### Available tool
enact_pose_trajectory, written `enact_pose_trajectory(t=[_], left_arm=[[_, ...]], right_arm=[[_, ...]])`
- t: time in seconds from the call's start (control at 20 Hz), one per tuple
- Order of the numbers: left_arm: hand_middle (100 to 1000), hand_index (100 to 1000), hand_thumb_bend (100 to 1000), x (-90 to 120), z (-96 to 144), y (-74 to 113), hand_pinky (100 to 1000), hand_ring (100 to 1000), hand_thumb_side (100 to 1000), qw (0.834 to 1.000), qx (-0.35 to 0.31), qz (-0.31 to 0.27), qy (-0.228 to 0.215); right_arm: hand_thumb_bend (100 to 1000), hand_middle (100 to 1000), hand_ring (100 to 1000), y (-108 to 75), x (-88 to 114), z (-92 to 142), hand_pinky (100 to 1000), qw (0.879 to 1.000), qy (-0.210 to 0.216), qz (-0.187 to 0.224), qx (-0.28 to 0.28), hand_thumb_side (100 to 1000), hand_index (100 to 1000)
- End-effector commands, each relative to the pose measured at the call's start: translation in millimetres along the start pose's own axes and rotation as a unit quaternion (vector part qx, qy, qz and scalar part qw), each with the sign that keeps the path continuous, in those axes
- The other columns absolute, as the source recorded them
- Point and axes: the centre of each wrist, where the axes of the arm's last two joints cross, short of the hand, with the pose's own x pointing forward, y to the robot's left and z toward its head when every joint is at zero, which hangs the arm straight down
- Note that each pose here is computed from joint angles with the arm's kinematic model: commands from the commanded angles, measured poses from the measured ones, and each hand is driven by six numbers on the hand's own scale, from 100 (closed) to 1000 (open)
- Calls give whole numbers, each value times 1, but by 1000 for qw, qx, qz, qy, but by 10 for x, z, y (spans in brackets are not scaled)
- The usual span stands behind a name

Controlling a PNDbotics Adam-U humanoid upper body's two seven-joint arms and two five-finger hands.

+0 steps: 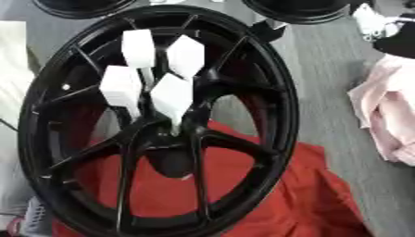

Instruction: Pull the pin out of the wheel hub.

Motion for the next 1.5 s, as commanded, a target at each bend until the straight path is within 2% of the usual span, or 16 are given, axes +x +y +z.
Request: enact_pose_trajectory(t=[0.05,0.6,1.05,1.5], left_arm=[[719,895,123,84,-37,17,810,713,832,1000,-13,-9,-15],[719,895,123,97,-56,1,810,713,833,999,-27,-11,-14],[719,895,123,114,-74,10,811,713,835,999,-37,-19,-16],[719,895,123,114,-67,29,811,712,838,999,-41,-25,-13]], right_arm=[[100,690,779,-173,99,-72,828,997,-26,52,49,292,745],[100,712,807,-274,273,-278,843,975,-69,124,173,292,769],[113,723,817,-182,403,-422,848,950,-100,136,261,331,776],[181,735,825,-86,654,-692,851,932,-142,138,303,325,783]])
